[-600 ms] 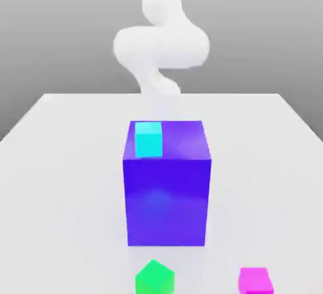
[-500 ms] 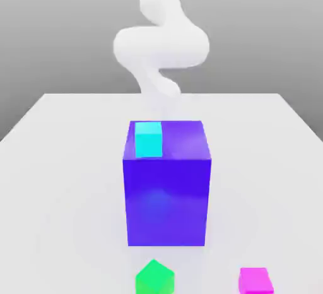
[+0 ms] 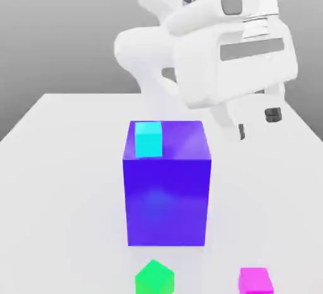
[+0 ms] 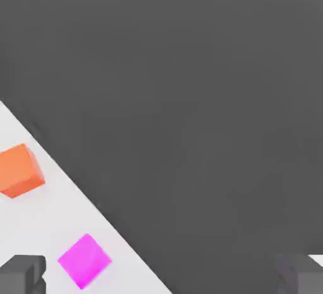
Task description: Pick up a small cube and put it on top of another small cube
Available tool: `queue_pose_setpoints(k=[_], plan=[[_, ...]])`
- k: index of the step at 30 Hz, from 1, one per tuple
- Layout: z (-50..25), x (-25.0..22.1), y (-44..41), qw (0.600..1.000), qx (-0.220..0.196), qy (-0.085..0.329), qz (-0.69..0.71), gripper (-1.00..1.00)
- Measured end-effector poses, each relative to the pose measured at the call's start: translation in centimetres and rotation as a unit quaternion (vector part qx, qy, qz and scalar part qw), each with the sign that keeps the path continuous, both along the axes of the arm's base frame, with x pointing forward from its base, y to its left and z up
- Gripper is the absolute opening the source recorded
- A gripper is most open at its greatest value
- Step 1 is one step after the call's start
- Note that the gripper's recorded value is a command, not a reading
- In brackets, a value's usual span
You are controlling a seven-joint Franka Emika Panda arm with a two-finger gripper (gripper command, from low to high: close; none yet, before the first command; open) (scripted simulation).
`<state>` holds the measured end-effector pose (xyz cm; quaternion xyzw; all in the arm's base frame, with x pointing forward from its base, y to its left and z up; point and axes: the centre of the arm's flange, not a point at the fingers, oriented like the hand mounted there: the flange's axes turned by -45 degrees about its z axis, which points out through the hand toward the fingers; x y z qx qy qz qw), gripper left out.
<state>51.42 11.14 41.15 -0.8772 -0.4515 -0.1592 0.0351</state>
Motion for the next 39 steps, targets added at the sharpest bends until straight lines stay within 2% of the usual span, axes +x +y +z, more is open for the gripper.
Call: queue_pose_setpoints(k=[7, 13, 17, 18, 25, 31, 39], plan=[[-11.4, 0.1, 3.7, 0.985, -0.065, 0.047, 0.152, 0.0], [-20.5, -1.4, 5.4, 0.948, -0.127, 0.082, 0.28, 0.0], [-26.3, -1.6, 5.7, 0.94, -0.138, 0.087, 0.3, 0.0], [-27.6, -1.6, 5.6, 0.94, -0.138, 0.087, 0.301, -1.0], [-27.8, -1.7, 5.6, 0.939, -0.138, 0.088, 0.301, -1.0], [-21.4, -1.0, 5.6, 0.944, -0.125, 0.081, 0.295, -1.0], [-23.1, -1.1, 0.3, 0.921, -0.124, 0.113, 0.352, -1.0]])
